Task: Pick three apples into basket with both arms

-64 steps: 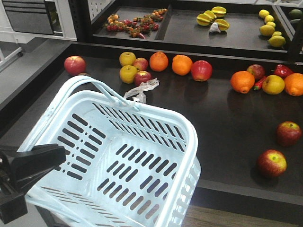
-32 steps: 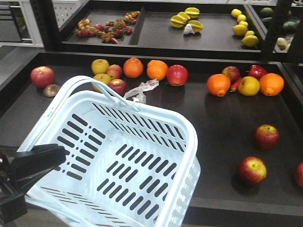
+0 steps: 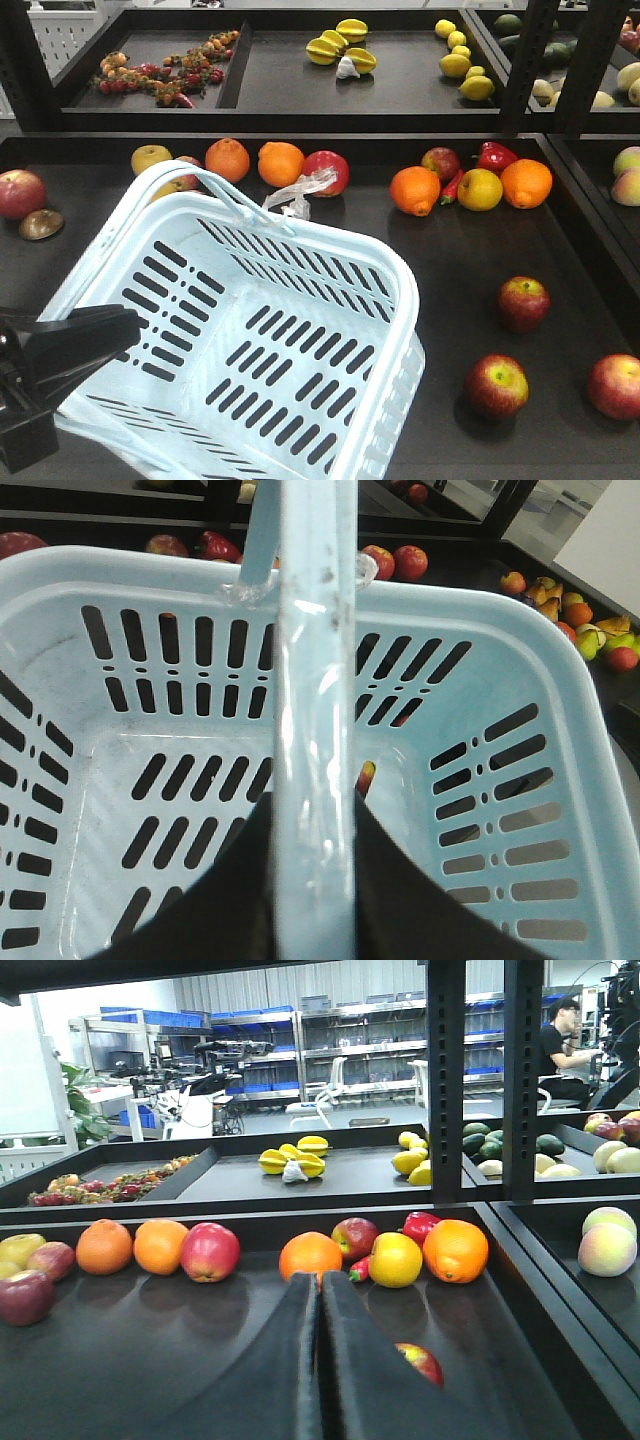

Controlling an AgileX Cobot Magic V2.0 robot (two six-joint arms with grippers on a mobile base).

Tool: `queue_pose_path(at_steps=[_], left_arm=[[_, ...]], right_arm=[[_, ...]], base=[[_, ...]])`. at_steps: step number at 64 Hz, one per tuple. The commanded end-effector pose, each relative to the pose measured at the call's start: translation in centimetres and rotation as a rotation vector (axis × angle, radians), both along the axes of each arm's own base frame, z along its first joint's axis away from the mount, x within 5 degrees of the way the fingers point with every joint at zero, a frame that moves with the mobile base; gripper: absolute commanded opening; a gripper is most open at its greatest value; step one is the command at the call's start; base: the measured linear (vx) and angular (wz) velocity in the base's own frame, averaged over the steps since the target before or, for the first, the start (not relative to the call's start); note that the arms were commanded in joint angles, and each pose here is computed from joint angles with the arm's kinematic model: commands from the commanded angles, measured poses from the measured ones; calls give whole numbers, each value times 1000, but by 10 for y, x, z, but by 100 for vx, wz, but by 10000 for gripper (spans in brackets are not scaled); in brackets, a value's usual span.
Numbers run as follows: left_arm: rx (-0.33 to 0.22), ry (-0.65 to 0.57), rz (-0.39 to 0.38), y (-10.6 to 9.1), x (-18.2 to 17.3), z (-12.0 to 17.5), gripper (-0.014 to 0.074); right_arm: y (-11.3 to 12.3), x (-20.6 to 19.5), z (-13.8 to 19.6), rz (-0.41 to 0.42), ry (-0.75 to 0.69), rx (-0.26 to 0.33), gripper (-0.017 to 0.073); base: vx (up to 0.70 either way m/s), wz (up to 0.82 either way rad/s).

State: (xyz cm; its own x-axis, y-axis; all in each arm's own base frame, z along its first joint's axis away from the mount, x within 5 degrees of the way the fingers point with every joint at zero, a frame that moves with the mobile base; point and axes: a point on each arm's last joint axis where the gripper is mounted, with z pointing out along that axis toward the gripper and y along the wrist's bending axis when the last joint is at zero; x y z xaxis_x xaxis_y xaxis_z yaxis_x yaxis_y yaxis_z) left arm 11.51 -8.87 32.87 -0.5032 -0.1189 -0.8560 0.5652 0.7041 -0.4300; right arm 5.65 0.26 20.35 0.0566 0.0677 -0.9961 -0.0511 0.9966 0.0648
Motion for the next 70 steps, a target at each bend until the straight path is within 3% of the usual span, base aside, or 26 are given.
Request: queue_pose_path(at_steps=[1, 70], left_arm=[[-70, -43, 40, 1, 1, 15, -7], [-70, -43, 40, 1, 1, 15, -7]], right_arm=[[1, -1, 5, 10, -80, -8, -5], [1, -1, 5, 10, -80, -8, -5]], base=[[12, -9], [8, -2]])
